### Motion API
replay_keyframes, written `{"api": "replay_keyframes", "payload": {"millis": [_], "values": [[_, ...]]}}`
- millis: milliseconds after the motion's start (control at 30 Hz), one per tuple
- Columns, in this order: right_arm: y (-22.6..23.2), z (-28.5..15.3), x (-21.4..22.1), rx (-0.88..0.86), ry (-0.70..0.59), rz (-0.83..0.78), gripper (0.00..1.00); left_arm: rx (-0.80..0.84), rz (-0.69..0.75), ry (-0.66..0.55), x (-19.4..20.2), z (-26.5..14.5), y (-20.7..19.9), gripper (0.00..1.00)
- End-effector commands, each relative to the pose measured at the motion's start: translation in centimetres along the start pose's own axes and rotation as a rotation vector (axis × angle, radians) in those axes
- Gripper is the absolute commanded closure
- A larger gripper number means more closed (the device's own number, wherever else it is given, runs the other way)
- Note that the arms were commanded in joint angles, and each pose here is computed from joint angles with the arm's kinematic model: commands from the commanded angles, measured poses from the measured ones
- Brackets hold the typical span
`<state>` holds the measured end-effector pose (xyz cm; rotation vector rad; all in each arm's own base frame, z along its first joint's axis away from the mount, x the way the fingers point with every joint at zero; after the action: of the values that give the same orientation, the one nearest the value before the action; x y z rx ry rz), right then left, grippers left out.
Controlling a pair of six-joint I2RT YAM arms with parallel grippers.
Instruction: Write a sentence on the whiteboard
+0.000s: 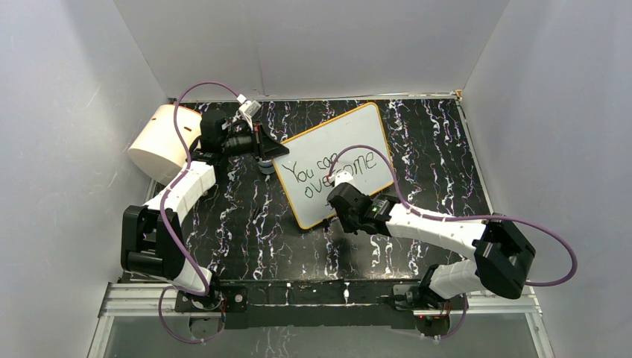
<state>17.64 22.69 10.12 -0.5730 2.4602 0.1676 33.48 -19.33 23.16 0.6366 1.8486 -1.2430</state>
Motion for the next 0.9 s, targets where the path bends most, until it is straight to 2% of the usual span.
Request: {"api": "replay_keyframes", "payload": {"millis": [0, 433, 867], "values": [[0.4, -0.3, -1.9, -0.017, -0.074, 0.018, 1.00, 0.005, -0.082, 0.123, 4.3, 0.9, 0.0, 1.00], [0.3, -1.3, -4.8, 0.004, -0.181, 0.017, 1.00, 0.005, -0.087, 0.126, 4.4, 1.0, 0.1, 1.00], [0.5, -1.7, -6.3, 0.000, -0.230, 0.016, 1.00, 0.007, -0.087, 0.127, 4.4, 1.0, 0.1, 1.00]]}}
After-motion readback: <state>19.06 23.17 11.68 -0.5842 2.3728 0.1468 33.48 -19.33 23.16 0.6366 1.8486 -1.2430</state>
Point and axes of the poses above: each gripper's point midway between its finger pads, its own z axis out along the fingers, its own y axis along the line the jaws close on, x = y × z, the point moved 3 cm from there along -z, back along the fingers, and after that the axes turned 2 degrees about z, right-handed, at the moved point
